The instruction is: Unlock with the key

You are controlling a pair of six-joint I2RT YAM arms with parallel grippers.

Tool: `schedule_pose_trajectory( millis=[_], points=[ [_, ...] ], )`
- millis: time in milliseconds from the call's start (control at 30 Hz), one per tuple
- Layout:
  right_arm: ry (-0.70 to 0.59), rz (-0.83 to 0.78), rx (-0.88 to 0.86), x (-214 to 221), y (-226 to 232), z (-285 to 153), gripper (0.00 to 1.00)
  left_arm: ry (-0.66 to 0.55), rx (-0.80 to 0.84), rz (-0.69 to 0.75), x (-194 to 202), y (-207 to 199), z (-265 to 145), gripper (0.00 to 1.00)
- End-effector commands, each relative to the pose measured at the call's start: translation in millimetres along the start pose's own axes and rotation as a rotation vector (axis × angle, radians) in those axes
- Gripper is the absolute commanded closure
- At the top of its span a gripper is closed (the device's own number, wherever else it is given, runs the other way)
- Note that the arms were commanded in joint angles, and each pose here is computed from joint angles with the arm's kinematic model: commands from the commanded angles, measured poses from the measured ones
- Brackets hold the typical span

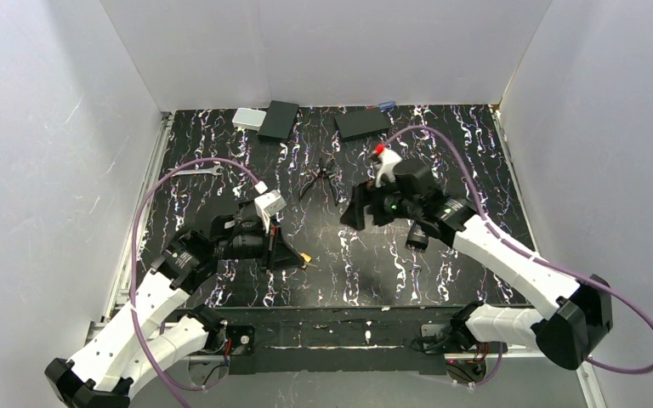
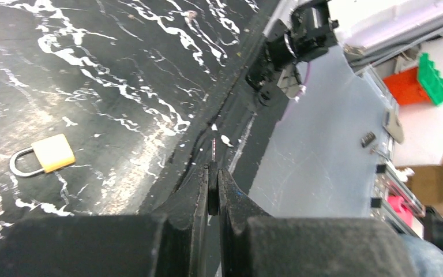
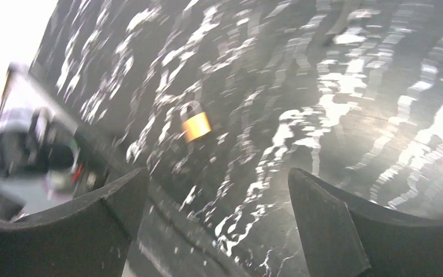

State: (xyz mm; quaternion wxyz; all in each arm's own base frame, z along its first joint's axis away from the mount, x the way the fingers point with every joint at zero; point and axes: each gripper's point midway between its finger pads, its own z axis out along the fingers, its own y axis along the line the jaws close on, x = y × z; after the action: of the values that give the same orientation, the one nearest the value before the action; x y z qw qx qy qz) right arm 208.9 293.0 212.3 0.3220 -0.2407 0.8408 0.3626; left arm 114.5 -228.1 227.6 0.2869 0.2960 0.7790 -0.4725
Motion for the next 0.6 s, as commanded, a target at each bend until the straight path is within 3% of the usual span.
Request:
schedule_pose_trajectory(
  millis=[0, 133, 300, 567],
  points=[
    [-0.179, 0.216, 0.335, -20.9, -67.9, -17.3, 0.02, -0.066, -0.144, 0.025, -7.9, 17.2, -10.5, 1.0],
    [-0.106, 0.265, 0.572, -0.4, -114.5, -29.1, 0.02, -0.096, -0.277, 0.022, -10.4, 37.3, -18.8, 1.0],
    [0.012, 0.447, 0.885, 38.5, -189.1, -52.7, 0.02, -0.118, -0.363, 0.043, -11.7, 49.2, -28.0, 1.0],
    [0.138, 0.566, 1.0, 75.4, -246.5, -54.3, 0.02, -0.143, -0.46, 0.061, -11.7, 62.3, -40.0, 1.0]
  ],
)
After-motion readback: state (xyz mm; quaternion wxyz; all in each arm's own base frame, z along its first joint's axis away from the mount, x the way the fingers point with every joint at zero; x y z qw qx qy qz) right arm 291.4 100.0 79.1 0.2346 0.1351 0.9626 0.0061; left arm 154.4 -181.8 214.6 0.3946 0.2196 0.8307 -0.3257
